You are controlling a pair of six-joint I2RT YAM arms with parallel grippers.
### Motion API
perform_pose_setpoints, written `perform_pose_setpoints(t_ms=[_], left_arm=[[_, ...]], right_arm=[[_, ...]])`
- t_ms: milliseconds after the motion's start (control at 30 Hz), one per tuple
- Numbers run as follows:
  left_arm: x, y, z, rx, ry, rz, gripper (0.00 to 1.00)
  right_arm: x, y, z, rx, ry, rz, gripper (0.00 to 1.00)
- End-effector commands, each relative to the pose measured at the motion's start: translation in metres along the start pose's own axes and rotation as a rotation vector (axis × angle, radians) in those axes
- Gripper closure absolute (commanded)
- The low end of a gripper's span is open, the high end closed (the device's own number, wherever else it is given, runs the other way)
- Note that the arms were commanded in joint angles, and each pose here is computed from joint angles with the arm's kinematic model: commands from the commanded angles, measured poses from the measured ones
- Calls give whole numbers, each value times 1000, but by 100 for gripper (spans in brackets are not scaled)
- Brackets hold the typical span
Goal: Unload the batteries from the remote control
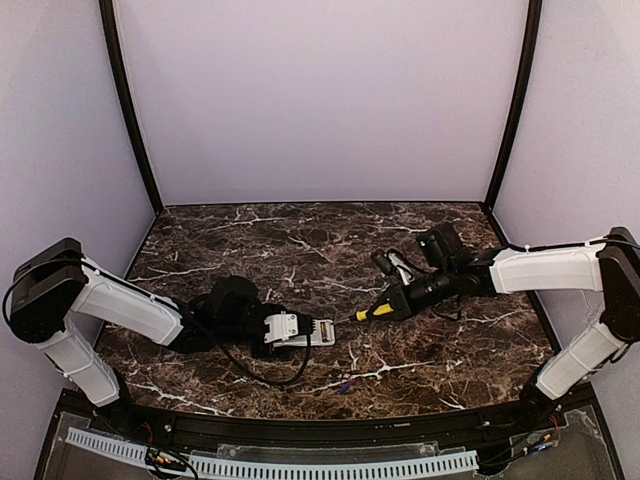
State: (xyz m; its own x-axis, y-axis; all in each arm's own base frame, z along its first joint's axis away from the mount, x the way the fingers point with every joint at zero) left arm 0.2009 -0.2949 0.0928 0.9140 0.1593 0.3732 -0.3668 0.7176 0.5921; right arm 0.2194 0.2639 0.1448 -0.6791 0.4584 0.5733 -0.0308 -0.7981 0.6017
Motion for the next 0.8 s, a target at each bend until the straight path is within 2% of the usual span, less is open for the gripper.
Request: perform_pose_setpoints(t_ms=[0,767], left_arm=[[2,-2,12,-34,13,-20,100],[-1,-7,12,-34,26,-53,100]], right_arm=[[-1,5,-3,-6,4,-16,100],[-7,-17,1,0,-14,73,100]])
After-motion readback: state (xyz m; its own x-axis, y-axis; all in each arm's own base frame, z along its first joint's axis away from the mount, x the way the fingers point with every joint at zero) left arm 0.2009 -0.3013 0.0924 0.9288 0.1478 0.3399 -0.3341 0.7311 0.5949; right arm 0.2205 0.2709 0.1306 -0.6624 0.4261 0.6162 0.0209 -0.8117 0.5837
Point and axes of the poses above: each gripper's point midway between its finger pads, its own y axis back along the fingers, its own x axis along the line the jaws close on, z = x × y, the point moved 6 cm from there along y, back along the fingers, and after that the axes turned 5 degrees about y, right-handed, at the moved point
